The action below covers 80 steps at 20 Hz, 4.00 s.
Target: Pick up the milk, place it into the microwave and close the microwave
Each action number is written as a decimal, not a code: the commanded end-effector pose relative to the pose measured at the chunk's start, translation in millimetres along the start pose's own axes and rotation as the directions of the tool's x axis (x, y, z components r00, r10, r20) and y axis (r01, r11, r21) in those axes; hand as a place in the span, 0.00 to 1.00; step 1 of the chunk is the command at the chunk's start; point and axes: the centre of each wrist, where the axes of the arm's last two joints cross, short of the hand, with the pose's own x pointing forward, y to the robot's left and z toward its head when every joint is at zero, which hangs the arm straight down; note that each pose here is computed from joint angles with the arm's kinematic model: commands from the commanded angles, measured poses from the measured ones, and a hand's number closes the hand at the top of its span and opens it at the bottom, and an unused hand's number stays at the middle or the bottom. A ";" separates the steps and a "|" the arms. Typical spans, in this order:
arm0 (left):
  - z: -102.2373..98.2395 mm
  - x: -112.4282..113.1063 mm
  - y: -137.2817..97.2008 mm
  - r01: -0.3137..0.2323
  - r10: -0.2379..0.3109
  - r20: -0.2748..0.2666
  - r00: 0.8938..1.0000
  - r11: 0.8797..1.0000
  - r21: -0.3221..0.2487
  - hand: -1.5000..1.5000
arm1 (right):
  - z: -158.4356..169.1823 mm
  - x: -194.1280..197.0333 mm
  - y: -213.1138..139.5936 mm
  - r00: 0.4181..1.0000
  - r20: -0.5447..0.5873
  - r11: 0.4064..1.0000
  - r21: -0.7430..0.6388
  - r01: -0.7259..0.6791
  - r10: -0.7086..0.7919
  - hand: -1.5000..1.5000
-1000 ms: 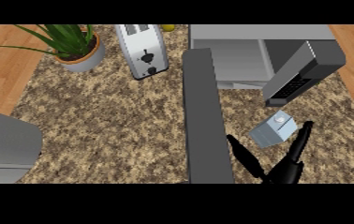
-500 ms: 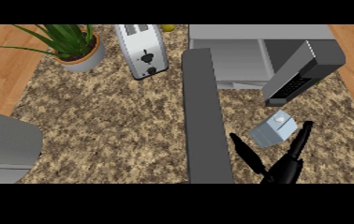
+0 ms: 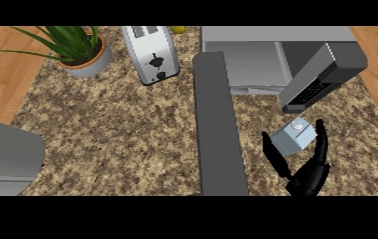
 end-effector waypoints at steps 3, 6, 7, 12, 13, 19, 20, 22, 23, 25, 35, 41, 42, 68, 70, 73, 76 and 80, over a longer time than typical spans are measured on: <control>2.0 7.6 -2.3 0.007 -0.007 0.013 1.000 1.000 -0.015 0.00 | -9.2 -25.1 5.3 0.997 0.077 0.993 0.113 0.020 -0.029 1.00; -1.1 -1.2 -2.9 -0.006 0.006 -0.001 1.000 1.000 0.009 0.00 | 0.1 -50.0 4.3 0.989 0.147 0.995 0.100 -0.024 0.009 1.00; 17.1 14.9 -6.8 0.003 -0.003 0.016 1.000 1.000 -0.021 0.00 | -19.1 -45.9 10.4 0.989 0.144 0.998 0.061 0.025 -0.033 1.00; 11.1 13.8 -3.9 0.010 -0.010 0.006 1.000 1.000 -0.003 0.00 | -41.9 -55.1 13.9 0.969 0.190 0.986 0.074 0.149 -0.160 1.00; 10.7 -6.5 15.2 0.008 -0.008 0.002 1.000 1.000 -0.002 0.00 | -40.8 -61.2 11.3 0.961 0.190 0.967 0.199 0.163 -0.201 1.00; 5.4 -4.1 3.3 -0.023 0.023 0.018 1.000 0.999 -0.032 0.00 | -53.7 -71.1 -4.9 0.904 0.121 0.702 0.675 0.228 -0.410 1.00; 3.9 -5.5 7.2 -0.015 0.016 0.017 1.000 0.999 -0.028 0.00 | -56.6 -68.5 3.0 0.890 0.109 0.666 0.704 0.246 -0.444 1.00; 4.1 -2.0 4.5 -0.020 0.020 0.010 1.000 0.999 -0.025 0.00 | -59.0 -62.7 13.1 0.861 0.068 0.585 0.760 0.282 -0.504 1.00; 3.8 -9.5 1.0 -0.020 0.020 0.018 1.000 0.999 -0.036 0.00 | -67.6 -69.3 5.1 0.845 0.038 0.559 0.765 0.319 -0.534 1.00; 7.6 -4.3 6.1 -0.021 0.022 0.017 1.000 1.000 -0.016 0.00 | -80.7 -58.9 11.3 0.817 0.012 0.505 0.792 0.344 -0.576 1.00; 16.7 6.6 16.3 -0.003 0.003 -0.004 1.000 1.000 0.009 0.00 | -68.5 -1.4 61.0 0.828 0.083 0.543 0.790 0.284 -0.554 1.00; 10.0 1.0 12.6 -0.007 0.007 -0.002 1.000 1.000 0.017 0.00 | -106.2 27.4 86.8 0.843 0.133 0.584 0.776 0.238 -0.521 1.00; 15.4 7.3 30.4 -0.001 0.001 -0.008 1.000 1.000 0.020 0.00 | -99.3 43.4 105.0 0.848 0.141 0.601 0.764 0.235 -0.510 1.00; -12.4 -17.7 24.7 -0.027 0.027 0.012 1.000 0.997 -0.067 0.00 | -186.1 84.6 140.9 0.889 0.454 0.882 0.441 -0.168 -0.058 1.00; -11.2 -21.5 27.1 -0.024 0.024 -0.011 1.000 0.998 -0.061 0.00 | -188.0 97.8 145.8 0.861 0.508 0.897 0.397 -0.196 -0.037 1.00; -13.9 -23.9 30.8 -0.026 0.025 -0.008 1.000 0.997 -0.076 0.00 | -204.8 88.5 131.7 0.836 0.548 0.891 0.380 -0.250 0.001 1.00; -17.7 -28.2 28.6 -0.042 0.040 -0.023 0.999 0.995 -0.088 0.00 | -197.6 76.7 131.3 0.810 0.583 0.889 0.335 -0.313 0.066 1.00; -17.8 -27.9 25.0 -0.042 0.044 0.011 0.999 0.994 -0.097 0.00 | -209.4 63.3 117.2 0.824 0.530 0.887 0.260 -0.383 0.201 1.00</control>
